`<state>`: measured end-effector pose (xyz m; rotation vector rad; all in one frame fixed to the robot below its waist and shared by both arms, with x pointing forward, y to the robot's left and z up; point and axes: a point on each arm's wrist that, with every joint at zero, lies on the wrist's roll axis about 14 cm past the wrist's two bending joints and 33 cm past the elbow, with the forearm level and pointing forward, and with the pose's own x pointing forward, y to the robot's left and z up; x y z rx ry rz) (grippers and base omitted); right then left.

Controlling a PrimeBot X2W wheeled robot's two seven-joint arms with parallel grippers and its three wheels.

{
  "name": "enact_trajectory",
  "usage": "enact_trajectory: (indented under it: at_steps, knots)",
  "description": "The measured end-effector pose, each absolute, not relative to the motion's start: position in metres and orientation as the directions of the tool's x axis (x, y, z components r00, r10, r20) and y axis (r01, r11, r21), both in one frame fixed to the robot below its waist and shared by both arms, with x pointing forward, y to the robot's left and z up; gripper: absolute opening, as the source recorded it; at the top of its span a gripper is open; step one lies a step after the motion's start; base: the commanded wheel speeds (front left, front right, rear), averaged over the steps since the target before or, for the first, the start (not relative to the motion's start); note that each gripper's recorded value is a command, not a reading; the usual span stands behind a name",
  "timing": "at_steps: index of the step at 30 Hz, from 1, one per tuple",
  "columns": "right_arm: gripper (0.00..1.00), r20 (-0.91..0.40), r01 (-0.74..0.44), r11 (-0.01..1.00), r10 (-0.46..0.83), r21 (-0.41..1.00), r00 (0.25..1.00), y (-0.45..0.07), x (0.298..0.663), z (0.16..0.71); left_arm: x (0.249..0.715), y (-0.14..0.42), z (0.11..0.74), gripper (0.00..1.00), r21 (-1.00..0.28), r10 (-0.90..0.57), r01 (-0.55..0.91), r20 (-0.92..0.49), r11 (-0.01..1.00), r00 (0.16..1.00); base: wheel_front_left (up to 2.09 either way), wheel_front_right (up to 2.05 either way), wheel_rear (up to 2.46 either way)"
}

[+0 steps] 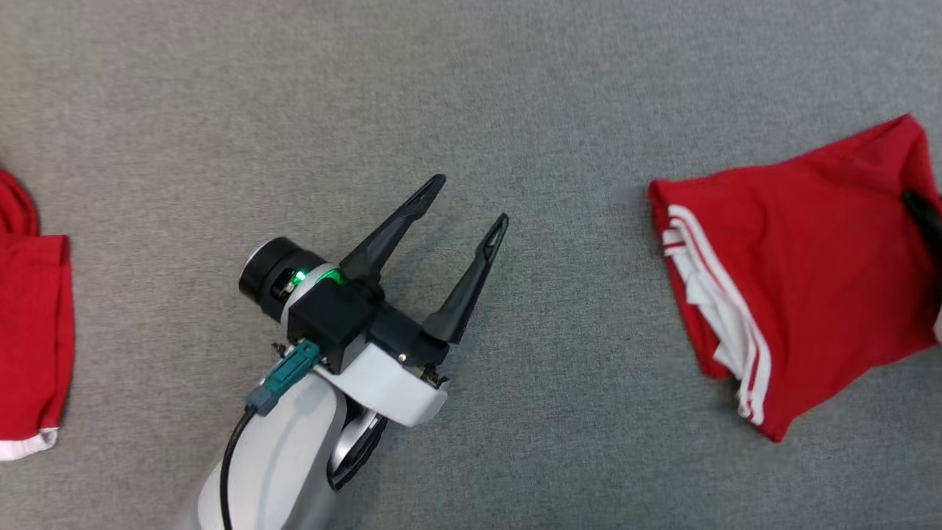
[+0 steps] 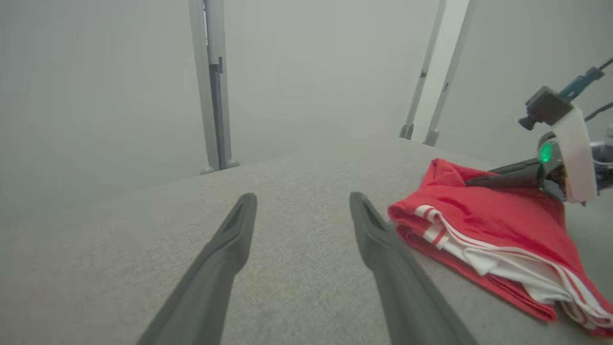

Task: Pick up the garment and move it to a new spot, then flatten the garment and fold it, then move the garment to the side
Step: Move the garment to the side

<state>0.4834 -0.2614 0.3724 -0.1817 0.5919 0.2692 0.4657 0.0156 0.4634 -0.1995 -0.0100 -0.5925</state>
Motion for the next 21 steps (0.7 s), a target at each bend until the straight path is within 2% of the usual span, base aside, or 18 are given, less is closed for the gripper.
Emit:
enact_trajectory:
  at_steps: [5,9,16,21]
  knots:
    - [0.0,-0.591,-0.242,0.954,0.095,-0.175,0.801,-0.31,0.491,0.362,0.479,-0.02,0.445,1.0,-0.181,-0.66,0.66,0.068,0.73,0.748,0.0,0.0,0.0]
    - [0.0,-0.615,-0.234,0.927,0.004,-0.294,0.788,-0.353,0.491,0.356,0.488,-0.041,0.431,1.0,-0.207,-0.706,0.703,0.076,0.68,0.705,0.0,0.0,0.0]
    - [0.0,-0.604,-0.137,0.9,-0.158,-0.413,0.781,-0.416,0.496,0.359,0.501,-0.058,0.411,1.0,-0.244,-0.738,0.734,0.095,0.634,0.669,0.0,0.0,0.0]
    - [0.0,-0.614,-0.123,0.869,-0.231,-0.479,0.754,-0.442,0.494,0.355,0.506,-0.06,0.407,1.0,-0.263,-0.736,0.734,0.111,0.626,0.668,0.0,0.0,0.0]
